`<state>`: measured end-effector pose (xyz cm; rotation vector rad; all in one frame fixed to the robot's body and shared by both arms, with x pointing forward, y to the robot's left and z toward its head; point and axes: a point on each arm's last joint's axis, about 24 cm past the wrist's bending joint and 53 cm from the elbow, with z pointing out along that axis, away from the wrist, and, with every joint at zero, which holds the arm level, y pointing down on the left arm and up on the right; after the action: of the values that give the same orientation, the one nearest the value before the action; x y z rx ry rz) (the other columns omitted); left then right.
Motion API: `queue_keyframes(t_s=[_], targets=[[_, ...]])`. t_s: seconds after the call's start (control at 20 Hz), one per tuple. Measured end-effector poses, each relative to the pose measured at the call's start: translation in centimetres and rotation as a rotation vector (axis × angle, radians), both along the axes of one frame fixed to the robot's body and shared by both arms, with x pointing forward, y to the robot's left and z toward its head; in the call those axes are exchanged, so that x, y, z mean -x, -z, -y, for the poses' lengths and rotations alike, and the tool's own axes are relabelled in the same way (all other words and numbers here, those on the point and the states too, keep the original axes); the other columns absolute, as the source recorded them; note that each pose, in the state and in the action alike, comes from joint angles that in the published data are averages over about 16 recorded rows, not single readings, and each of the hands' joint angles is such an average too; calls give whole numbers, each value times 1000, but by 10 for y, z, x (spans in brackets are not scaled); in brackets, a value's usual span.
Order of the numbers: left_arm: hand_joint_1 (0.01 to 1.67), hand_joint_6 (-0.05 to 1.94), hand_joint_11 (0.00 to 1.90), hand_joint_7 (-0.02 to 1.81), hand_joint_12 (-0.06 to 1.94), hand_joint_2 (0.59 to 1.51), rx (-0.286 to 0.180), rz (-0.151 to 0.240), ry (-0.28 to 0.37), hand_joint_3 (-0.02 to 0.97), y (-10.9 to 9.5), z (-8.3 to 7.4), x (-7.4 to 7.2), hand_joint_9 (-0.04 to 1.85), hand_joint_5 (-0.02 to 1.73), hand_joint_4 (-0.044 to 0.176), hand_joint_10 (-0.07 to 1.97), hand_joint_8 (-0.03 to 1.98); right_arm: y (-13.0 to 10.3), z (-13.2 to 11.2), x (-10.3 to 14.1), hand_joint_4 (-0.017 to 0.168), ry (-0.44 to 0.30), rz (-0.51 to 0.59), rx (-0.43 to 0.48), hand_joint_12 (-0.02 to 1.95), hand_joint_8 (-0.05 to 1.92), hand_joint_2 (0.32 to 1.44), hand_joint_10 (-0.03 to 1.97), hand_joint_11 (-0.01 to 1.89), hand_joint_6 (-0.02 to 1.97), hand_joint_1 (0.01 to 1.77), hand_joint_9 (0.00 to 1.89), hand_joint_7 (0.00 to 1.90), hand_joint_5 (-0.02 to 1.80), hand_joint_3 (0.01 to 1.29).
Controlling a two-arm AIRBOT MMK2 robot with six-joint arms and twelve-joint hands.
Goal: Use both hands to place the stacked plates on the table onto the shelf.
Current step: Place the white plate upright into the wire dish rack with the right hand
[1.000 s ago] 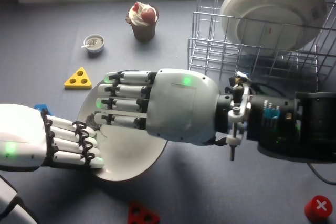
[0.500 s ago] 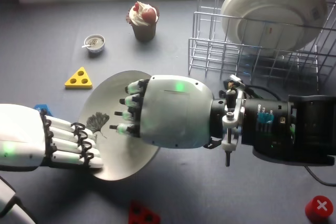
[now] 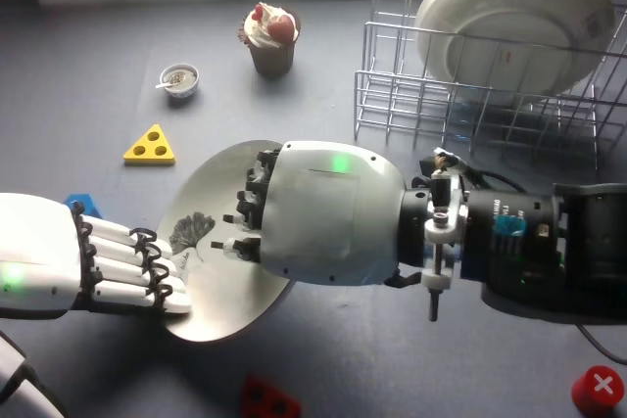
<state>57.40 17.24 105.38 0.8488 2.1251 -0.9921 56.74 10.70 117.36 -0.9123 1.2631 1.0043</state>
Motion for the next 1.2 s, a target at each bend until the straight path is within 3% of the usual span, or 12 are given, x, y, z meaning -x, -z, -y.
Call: queue_keyframes(t_s=[0.15, 0.25, 0.8, 1.0, 1.2], targets=[[33, -13, 167, 169, -4, 997, 31, 17, -44, -6, -12, -2, -13, 184, 119, -4, -6, -6, -7, 6, 2, -4, 15, -42, -20, 500, 606, 947, 774, 1195, 767, 1403, 1140, 1071, 927, 12], [33, -8, 166, 173, -4, 997, 58, 32, -78, -6, -22, -4, -23, 182, 125, -3, -4, -4, -13, 11, 4, -5, 25, -71, -36, 496, 582, 947, 751, 1202, 775, 1397, 1154, 1089, 950, 11], [52, 19, 161, 188, -1, 998, 168, 135, -236, -7, -82, -30, -72, 182, 142, 2, 4, 8, -75, 53, 1, -7, 108, -264, -178, 1002, 351, 949, 542, 1073, 781, 1420, 1237, 1197, 1027, 11], [58, 19, 157, 183, -1, 999, 168, 164, -250, -7, -92, -40, -79, 178, 136, 4, 4, 7, -103, 73, -5, -8, 141, -382, -266, 1194, 236, 949, 456, 1016, 762, 1437, 1266, 1241, 1038, 11], [61, 19, 154, 182, -1, 998, 156, 188, -257, -7, -99, -48, -83, 179, 135, 5, 4, 7, -130, 93, -13, -8, 163, -523, -368, 1189, 153, 949, 381, 1028, 740, 1441, 1302, 1280, 1043, 11]])
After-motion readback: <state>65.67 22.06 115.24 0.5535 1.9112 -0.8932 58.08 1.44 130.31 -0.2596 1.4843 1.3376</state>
